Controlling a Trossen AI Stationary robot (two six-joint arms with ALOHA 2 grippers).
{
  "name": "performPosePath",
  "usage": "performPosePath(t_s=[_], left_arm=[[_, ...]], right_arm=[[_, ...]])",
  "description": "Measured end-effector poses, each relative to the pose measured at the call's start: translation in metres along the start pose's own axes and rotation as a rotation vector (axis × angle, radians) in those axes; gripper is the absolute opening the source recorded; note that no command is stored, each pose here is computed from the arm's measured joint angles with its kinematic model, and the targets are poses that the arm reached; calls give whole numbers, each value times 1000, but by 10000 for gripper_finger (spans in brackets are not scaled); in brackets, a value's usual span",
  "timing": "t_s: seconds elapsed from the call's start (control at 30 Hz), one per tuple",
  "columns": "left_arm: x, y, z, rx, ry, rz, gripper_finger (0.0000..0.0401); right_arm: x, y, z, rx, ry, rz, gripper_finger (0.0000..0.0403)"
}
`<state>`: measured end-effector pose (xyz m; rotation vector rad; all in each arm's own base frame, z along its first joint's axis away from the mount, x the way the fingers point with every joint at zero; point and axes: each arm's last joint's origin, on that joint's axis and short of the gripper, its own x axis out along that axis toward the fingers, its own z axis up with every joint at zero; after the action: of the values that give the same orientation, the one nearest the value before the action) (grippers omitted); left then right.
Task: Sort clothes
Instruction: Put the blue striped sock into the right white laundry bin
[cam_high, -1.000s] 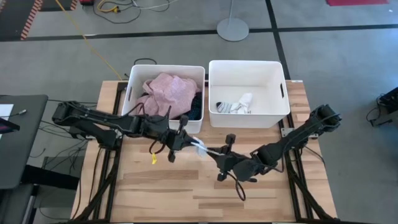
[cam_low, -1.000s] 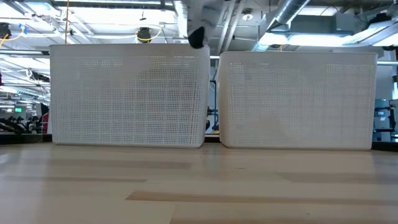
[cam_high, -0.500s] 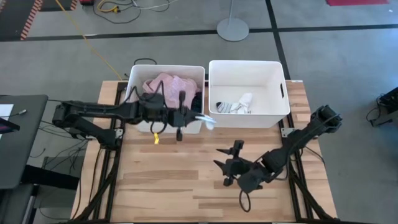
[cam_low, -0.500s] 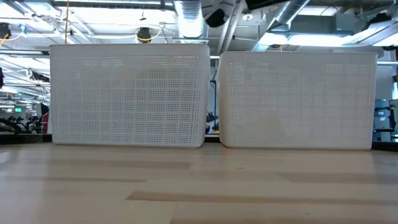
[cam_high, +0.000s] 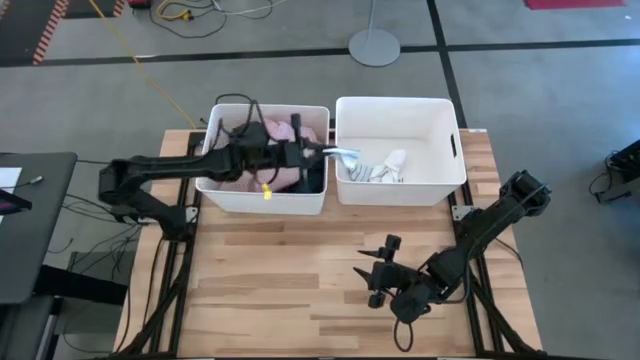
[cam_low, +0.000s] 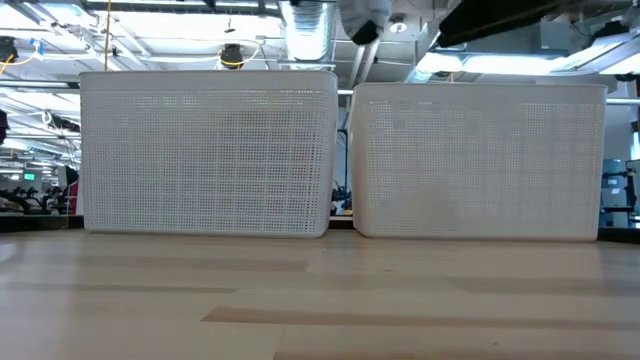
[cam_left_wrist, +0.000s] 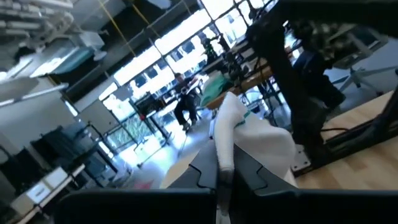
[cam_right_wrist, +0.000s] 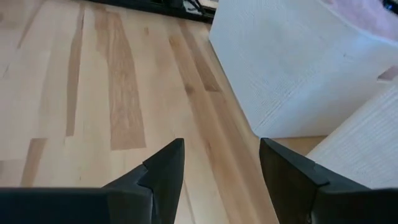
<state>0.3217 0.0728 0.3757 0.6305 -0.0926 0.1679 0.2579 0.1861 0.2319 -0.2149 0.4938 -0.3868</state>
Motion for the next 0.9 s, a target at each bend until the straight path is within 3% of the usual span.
performPosePath(t_s=[0.53,0.9], left_arm=[[88,16,-50,-55,161,-23,11],[115,27,-83,-239,289,-159,32]], right_arm=[[-7,7,-24,77,14,35,221],[-8,7,-24,89,13,39,221]])
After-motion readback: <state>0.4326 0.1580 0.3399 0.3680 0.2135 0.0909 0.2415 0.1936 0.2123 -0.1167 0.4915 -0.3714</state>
